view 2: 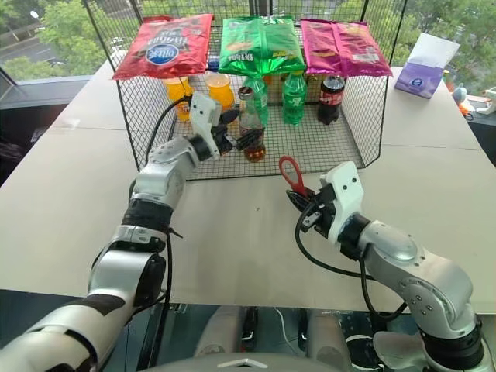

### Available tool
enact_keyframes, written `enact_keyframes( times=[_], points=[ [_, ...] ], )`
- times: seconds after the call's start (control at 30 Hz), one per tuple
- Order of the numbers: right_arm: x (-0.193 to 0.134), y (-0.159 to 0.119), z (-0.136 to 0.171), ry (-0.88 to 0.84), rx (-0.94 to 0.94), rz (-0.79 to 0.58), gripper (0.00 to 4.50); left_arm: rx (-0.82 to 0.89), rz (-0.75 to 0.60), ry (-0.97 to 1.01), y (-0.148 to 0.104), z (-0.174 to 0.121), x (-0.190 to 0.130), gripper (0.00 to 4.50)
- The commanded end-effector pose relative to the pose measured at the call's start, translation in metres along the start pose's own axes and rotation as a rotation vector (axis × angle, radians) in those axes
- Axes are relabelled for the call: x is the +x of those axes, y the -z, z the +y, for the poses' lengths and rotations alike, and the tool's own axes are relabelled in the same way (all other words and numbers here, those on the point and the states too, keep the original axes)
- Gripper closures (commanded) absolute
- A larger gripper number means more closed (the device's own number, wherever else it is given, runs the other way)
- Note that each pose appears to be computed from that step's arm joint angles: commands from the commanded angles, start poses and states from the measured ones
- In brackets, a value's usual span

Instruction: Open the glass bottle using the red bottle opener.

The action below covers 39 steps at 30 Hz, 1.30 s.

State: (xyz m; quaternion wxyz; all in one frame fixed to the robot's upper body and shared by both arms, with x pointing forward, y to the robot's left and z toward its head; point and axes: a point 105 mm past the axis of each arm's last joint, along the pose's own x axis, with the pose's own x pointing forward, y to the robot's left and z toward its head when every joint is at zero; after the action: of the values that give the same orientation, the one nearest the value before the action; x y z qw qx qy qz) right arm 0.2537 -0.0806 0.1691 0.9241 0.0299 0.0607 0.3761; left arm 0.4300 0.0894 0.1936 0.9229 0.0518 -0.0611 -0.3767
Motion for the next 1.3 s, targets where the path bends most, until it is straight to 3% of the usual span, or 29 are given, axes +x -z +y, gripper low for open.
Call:
enact_keyframes(
  times=[0.03,0.07,0.2,0.23,0.37,0.57,0.73,0.97,1.1,1.13,1.2,1.3],
  points=[
    [-0.003,-0.011,0.007,-0.011,-0.035,-0.046,4.50,0.033,-0.052,-0.019,-0.017,0.003,0.010,0.05],
    [-0.003,-0.011,0.007,-0.009,-0.035,-0.047,4.50,0.027,-0.060,-0.022,-0.018,0.003,0.012,0.05],
    [-0.004,-0.010,0.006,-0.003,-0.037,-0.046,4.50,0.027,-0.078,0.001,-0.020,0.001,0.015,1.80],
    [-0.005,-0.009,0.005,0.000,-0.037,-0.045,4.50,0.029,-0.081,0.004,-0.020,0.001,0.015,2.05],
    [-0.007,-0.009,0.004,0.017,-0.043,-0.048,4.50,0.006,-0.128,0.104,-0.029,-0.010,0.009,2.04],
    [-0.013,-0.022,-0.002,0.066,-0.174,-0.085,4.50,-0.019,-0.178,0.465,-0.050,-0.065,-0.020,2.04],
    [-0.019,-0.032,-0.009,0.120,-0.262,-0.121,4.50,0.036,-0.107,0.598,-0.028,-0.096,-0.032,2.04],
    [-0.025,-0.036,-0.020,0.209,-0.326,-0.129,4.50,0.034,-0.059,0.629,0.005,-0.111,-0.038,2.04],
    [-0.023,-0.037,-0.019,0.215,-0.339,-0.137,4.50,0.027,-0.055,0.636,0.009,-0.109,-0.038,2.04],
    [-0.022,-0.038,-0.019,0.217,-0.345,-0.142,4.50,0.029,-0.061,0.638,0.008,-0.109,-0.038,0.99],
    [-0.022,-0.040,-0.019,0.221,-0.356,-0.148,4.50,0.027,-0.073,0.640,0.004,-0.108,-0.038,0.13],
    [-0.022,-0.042,-0.019,0.225,-0.376,-0.155,4.50,0.028,-0.094,0.647,-0.004,-0.108,-0.038,0.03]
  ],
)
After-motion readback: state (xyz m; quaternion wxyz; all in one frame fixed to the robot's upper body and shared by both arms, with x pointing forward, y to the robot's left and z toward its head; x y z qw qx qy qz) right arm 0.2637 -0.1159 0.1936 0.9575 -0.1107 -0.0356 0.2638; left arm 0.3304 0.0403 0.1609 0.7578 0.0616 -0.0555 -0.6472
